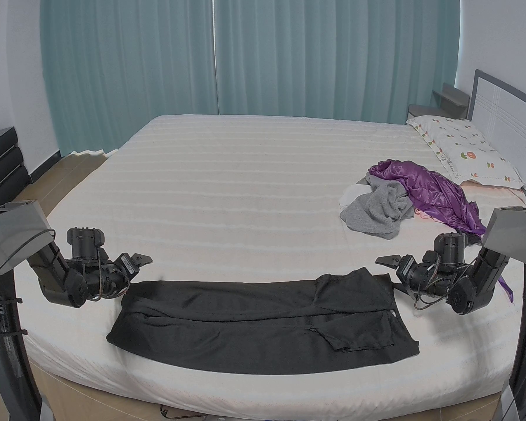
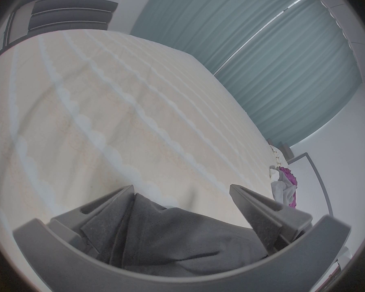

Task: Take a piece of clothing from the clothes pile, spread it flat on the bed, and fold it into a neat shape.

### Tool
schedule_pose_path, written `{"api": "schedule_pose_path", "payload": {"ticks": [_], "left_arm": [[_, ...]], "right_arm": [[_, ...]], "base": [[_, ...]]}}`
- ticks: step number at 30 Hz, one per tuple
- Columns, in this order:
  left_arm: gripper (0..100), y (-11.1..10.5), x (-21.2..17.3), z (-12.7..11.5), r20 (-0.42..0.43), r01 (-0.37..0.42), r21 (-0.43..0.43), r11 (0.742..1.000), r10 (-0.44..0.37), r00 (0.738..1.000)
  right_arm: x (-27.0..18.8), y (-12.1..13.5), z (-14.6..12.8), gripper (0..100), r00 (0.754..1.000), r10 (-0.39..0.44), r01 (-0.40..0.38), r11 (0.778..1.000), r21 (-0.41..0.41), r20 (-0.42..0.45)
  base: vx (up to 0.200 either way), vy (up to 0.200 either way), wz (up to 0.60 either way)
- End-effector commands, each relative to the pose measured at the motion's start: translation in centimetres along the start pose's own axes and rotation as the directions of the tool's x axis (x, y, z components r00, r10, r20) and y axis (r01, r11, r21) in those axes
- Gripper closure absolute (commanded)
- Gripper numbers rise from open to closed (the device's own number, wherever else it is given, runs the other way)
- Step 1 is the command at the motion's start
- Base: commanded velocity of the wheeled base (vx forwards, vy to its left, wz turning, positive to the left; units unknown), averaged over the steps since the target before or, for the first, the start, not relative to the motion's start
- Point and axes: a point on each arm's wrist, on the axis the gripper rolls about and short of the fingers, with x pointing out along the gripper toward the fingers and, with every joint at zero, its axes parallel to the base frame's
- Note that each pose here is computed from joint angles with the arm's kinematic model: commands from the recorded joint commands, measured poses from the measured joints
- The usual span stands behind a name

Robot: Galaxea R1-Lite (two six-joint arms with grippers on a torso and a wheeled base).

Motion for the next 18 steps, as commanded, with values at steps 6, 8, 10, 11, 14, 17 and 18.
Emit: {"api": "schedule_pose_path", "payload": {"ticks": [6, 8, 10, 11, 14, 17, 18], "left_arm": [[100, 1.0, 1.5, -1.1, -0.038, -0.028, 0.004, 1.000, 0.028, 0.999], [100, 1.0, 1.6, -0.8, -0.028, -0.027, 0.001, 1.000, 0.027, 0.999], [100, 1.0, 1.6, -0.6, -0.022, -0.029, -0.001, 1.000, 0.029, 0.999], [100, 1.1, 1.5, -0.5, -0.006, -0.039, -0.005, 0.999, 0.039, 0.999], [100, 1.2, 1.3, -0.1, 0.021, -0.057, -0.010, 0.998, 0.057, 0.998], [100, 1.3, 1.2, 0.2, 0.040, -0.064, -0.028, 0.998, 0.065, 0.997], [100, 1.3, 1.2, 0.3, 0.046, -0.064, -0.037, 0.997, 0.065, 0.997]], "right_arm": [[0.5, -1.0, -0.6, 0, 1.000, -0.021, 0.021, 1.000, 0.018, -0.019], [0.5, -1.0, -0.6, 0, 1.000, -0.021, 0.021, 1.000, 0.018, -0.019], [0.5, -1.0, -0.6, 0, 1.000, -0.022, 0.022, 1.000, 0.019, -0.020], [0.5, -1.0, -0.6, 0, 1.000, -0.022, 0.022, 1.000, 0.019, -0.020], [0.5, -1.0, -0.6, 0, 1.000, -0.021, 0.021, 1.000, 0.018, -0.019], [0.5, -1.0, -0.6, 0, 1.000, -0.022, 0.022, 1.000, 0.019, -0.020], [0.5, -1.0, -0.6, 0, 1.000, -0.023, 0.023, 1.000, 0.019, -0.021]], "base": [[0.000, 0.000, 0.00], [0.000, 0.000, 0.00], [0.000, 0.000, 0.00], [0.000, 0.000, 0.00], [0.000, 0.000, 0.00], [0.000, 0.000, 0.00], [0.000, 0.000, 0.00]]}}
